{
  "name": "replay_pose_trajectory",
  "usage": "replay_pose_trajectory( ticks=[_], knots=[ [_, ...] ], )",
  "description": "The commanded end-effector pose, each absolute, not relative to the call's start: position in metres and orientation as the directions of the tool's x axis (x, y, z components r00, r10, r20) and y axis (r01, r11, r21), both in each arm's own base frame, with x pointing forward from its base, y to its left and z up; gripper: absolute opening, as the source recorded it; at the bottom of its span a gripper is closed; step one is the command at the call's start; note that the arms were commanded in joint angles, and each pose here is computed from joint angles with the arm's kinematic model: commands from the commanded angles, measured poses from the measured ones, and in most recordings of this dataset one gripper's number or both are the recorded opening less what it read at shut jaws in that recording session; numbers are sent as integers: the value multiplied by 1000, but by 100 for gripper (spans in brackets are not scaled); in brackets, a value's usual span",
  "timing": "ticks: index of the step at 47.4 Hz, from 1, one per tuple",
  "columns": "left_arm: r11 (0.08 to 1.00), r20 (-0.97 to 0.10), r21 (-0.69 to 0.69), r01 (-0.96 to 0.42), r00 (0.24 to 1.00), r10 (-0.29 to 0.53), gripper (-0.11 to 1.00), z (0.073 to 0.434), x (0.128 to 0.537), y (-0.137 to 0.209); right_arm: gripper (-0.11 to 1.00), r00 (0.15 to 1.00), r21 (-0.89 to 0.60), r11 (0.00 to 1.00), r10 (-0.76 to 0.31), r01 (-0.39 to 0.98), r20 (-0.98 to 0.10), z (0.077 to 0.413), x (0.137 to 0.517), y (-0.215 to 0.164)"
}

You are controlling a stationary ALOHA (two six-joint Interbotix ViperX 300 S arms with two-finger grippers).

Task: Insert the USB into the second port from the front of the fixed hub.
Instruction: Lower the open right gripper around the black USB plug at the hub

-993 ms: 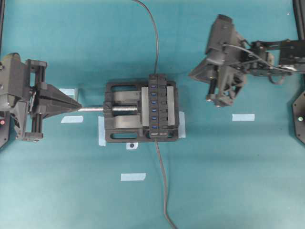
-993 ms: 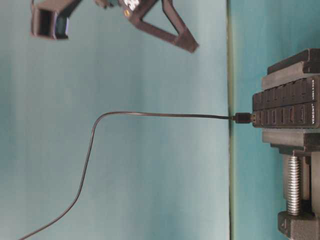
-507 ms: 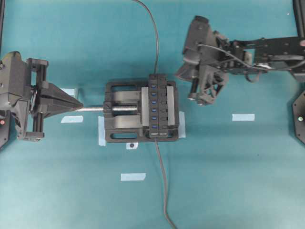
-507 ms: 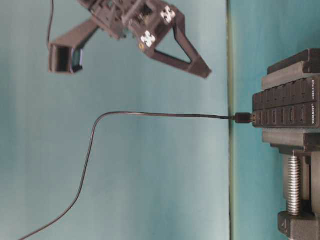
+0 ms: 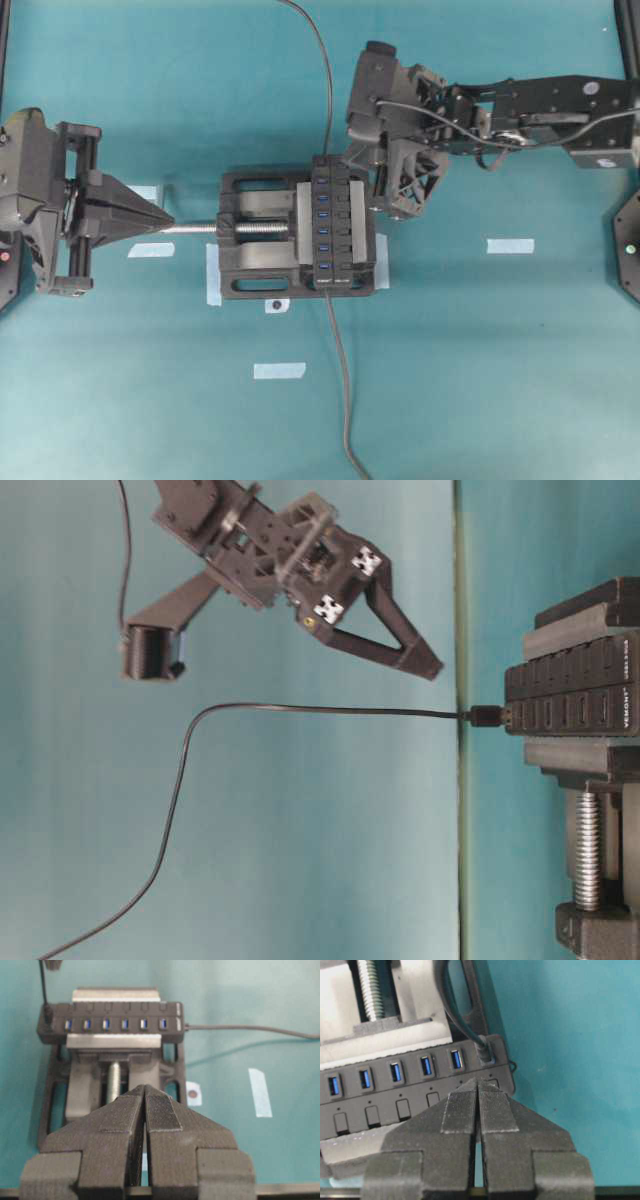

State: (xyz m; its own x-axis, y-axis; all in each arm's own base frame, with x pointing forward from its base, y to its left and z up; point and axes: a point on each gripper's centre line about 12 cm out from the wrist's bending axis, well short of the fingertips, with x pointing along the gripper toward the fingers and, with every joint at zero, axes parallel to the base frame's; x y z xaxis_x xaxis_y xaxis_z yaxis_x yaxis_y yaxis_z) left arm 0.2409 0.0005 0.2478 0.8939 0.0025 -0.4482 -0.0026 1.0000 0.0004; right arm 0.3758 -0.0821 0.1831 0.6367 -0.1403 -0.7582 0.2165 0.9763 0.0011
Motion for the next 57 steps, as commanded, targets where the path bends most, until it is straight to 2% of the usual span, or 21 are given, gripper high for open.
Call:
replay_pose_trajectory(
  ticks=[1,23,33,35,40,51,57],
  knots=[
    [1000,-421,-1,-3,907,2,0,257,244,1,0,665,-7,978,-148,209,-732,195,381,-84],
    [1000,-422,3,-1,907,2,0,256,244,1,3,669,-7,978,-149,209,-728,186,386,-85],
    [1000,-421,3,-1,907,2,0,257,244,1,10,688,-7,977,-154,211,-709,188,389,-86],
    [1000,-422,3,-1,907,2,0,256,244,1,14,692,-7,977,-155,211,-705,189,389,-86],
    [1000,-418,3,-1,909,2,0,257,244,0,30,692,-7,977,-155,211,-705,187,390,-87],
    [1000,-415,3,-1,910,2,0,257,244,0,84,689,-7,978,-154,211,-708,181,393,-87],
    [1000,-415,3,-1,910,2,0,257,244,0,83,712,-6,977,-159,212,-684,183,396,-88]
  ],
)
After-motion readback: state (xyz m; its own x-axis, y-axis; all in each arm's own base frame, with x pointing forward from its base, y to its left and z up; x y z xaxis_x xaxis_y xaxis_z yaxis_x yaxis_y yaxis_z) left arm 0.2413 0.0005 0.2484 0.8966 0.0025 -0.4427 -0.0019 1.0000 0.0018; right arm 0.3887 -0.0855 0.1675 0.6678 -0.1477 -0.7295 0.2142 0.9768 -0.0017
